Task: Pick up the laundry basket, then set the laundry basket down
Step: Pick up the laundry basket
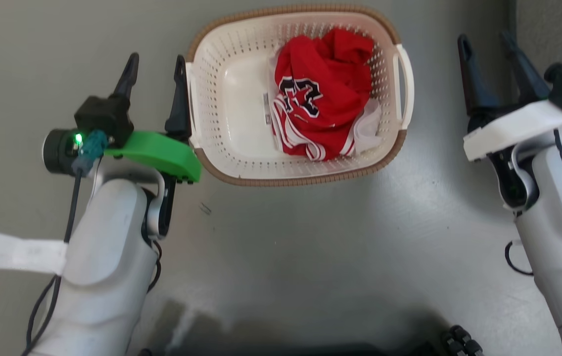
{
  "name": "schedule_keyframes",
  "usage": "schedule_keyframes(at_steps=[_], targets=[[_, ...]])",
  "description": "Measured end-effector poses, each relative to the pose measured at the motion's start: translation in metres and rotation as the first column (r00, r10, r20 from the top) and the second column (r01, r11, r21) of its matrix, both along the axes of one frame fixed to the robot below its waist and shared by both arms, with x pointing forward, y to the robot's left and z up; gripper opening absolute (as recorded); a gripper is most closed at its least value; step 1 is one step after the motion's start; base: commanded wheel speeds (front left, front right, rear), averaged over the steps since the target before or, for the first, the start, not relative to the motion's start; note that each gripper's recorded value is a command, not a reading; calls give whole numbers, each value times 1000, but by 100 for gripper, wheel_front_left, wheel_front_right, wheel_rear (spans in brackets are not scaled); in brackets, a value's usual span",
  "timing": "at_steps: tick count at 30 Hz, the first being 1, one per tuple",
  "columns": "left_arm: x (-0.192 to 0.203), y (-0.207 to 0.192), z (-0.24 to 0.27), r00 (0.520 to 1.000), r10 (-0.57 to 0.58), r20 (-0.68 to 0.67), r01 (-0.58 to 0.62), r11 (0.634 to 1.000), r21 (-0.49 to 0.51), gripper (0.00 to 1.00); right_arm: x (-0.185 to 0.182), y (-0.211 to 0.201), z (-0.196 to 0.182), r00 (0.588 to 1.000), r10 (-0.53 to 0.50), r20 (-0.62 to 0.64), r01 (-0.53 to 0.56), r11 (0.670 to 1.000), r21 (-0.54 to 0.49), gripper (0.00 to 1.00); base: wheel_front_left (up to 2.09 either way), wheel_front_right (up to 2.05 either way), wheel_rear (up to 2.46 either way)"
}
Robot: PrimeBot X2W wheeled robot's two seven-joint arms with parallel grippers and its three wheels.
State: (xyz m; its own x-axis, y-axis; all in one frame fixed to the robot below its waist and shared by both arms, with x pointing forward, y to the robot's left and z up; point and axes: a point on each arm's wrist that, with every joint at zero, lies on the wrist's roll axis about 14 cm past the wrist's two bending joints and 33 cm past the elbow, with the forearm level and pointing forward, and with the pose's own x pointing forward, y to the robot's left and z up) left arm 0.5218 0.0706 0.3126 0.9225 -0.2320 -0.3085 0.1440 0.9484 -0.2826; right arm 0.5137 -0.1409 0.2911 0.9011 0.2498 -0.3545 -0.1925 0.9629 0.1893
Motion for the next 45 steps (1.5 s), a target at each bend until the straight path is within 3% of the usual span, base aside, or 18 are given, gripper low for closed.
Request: schedule_keyframes(at_steps=[7,17,25,34,45], targets=[[2,-7,-34,995,-15,-95,12,1000,-29,100,5,6,-26,998,45,-43,-45,999,-17,100,0,0,0],[-14,-22,-81,966,-89,-243,81,996,-45,100,-27,17,-77,974,76,-212,-83,996,-24,100,0,0,0],[-24,-25,-107,935,-109,-339,100,994,-44,100,-34,34,-92,959,105,-264,-109,994,-1,100,0,0,0],[-25,-27,-136,901,-126,-415,124,992,-31,100,-44,26,-121,928,95,-360,-109,994,-19,100,0,0,0],[-28,-23,-172,856,-111,-504,116,993,-22,100,-38,33,-142,913,115,-392,-131,991,-13,100,0,0,0]])
